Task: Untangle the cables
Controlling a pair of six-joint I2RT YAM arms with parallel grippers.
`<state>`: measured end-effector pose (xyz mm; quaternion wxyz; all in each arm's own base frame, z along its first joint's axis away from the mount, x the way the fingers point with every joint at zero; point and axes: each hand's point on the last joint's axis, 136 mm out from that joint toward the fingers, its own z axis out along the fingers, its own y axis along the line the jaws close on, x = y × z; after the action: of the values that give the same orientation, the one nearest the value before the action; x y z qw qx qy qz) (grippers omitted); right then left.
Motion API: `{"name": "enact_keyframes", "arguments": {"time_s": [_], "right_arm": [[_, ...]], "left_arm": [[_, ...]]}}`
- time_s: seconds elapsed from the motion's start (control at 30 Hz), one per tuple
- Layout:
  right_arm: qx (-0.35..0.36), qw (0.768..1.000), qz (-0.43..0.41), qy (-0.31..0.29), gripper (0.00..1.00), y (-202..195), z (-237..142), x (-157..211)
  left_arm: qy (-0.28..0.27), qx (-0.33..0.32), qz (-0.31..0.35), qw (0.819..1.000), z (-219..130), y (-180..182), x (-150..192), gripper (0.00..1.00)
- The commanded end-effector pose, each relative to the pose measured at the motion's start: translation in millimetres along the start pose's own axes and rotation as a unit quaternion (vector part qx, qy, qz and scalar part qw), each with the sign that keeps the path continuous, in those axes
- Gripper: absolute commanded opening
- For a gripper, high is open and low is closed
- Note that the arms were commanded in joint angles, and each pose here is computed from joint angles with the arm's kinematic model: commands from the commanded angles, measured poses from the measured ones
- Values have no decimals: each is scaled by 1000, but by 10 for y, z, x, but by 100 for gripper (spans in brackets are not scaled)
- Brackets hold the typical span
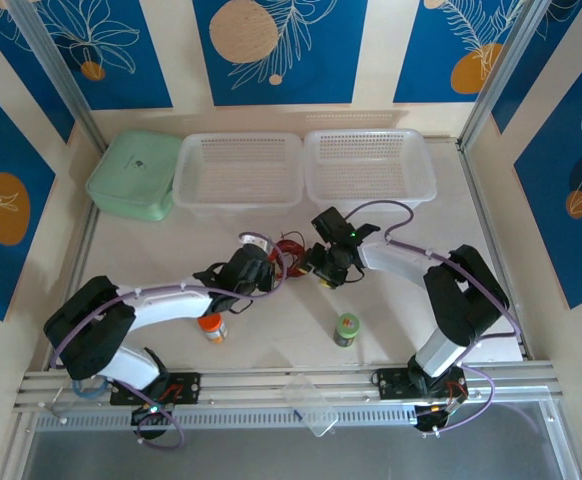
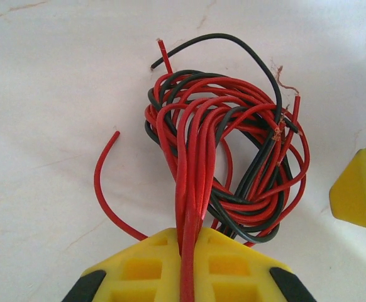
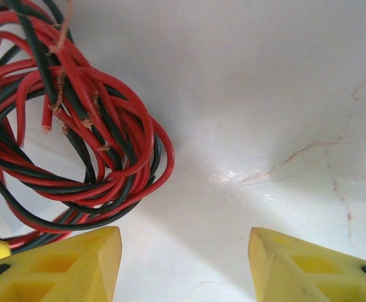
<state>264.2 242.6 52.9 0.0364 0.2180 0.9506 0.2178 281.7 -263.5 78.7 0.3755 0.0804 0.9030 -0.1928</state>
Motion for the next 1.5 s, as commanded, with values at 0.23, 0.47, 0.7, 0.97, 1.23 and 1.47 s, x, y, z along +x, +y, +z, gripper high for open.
{"name": "enact_keyframes", "arguments": {"time_s": [0.23,0.47,0.7,0.97,1.23,1.47], "right_arm": [[-27,992,120,-16,56,131,108,14],[-14,990,140,-13,51,113,248,41],[0,987,152,-44,44,67,311,-66],[-7,986,153,-62,42,158,312,-162],[-20,987,145,-64,42,222,166,-78],[-21,988,142,-65,42,252,157,-90]], "left_arm": [[-60,37,-93,993,-29,-101,-131,0],[-63,48,-101,992,3,-153,-109,0],[-62,61,-108,990,14,-192,-79,0],[-51,64,-111,990,29,-194,-2,0],[-17,1,-70,997,62,-39,81,0],[11,-30,-52,998,104,83,227,0]]}}
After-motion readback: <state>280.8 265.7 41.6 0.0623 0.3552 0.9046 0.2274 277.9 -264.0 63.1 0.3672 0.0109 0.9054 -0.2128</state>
